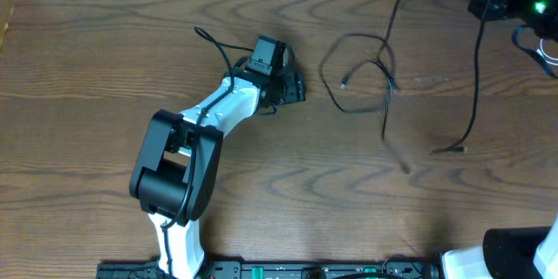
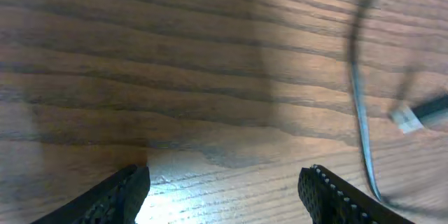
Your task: Untangle cables
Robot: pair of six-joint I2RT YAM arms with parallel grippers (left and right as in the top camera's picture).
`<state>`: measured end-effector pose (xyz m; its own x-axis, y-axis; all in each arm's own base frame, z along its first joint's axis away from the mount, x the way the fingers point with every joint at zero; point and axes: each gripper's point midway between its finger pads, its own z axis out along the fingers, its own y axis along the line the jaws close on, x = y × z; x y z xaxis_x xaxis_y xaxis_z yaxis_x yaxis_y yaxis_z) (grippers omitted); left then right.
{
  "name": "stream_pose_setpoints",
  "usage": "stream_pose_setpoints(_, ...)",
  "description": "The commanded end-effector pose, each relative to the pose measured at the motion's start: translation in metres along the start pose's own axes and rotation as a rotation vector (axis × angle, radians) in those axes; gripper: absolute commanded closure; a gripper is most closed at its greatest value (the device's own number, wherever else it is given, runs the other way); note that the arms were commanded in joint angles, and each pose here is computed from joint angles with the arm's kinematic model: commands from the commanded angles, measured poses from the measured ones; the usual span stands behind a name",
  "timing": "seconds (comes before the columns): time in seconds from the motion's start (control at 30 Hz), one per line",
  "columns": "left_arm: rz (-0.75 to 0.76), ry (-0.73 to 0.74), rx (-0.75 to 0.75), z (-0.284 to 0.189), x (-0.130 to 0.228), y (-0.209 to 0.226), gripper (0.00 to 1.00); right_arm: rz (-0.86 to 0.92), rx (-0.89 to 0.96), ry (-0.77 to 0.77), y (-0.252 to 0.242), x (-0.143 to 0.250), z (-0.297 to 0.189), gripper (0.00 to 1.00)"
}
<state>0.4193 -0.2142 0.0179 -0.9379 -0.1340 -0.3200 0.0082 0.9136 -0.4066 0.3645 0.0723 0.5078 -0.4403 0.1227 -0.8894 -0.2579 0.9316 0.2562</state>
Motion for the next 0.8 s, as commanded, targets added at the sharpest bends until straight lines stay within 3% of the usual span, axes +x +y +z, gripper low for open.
stream_pose_setpoints(0.0, -0.025, 0.008, -0.001, 0.006, 0.004, 0.001, 0.22, -0.064, -0.034, -0.07, 0.015, -0.01, -0.031, 0.99)
stream_pose_setpoints(0.13, -0.001, 0.001, 0.057, 0.007, 0.003, -0.016, 0.12, -0.076, -0.03, -0.078, 0.016, -0.011, -0.038, 0.99)
stream_pose_setpoints(0.4, 0.084, -0.004, 0.134, 0.012, 0.016, -0.058, 0.12, -0.054, -0.017, -0.004, 0.008, 0.004, -0.023, 0.99)
stream_pose_setpoints(0.6, 0.077, 0.024, 0.162, 0.015, 0.037, -0.085, 0.14, -0.046, -0.013, 0.024, 0.005, 0.008, -0.013, 0.99)
stream_pose_setpoints(0.77, 0.111, 0.015, 0.126, 0.021, 0.051, -0.096, 0.23, -0.044, -0.012, 0.028, 0.004, 0.009, -0.012, 0.99)
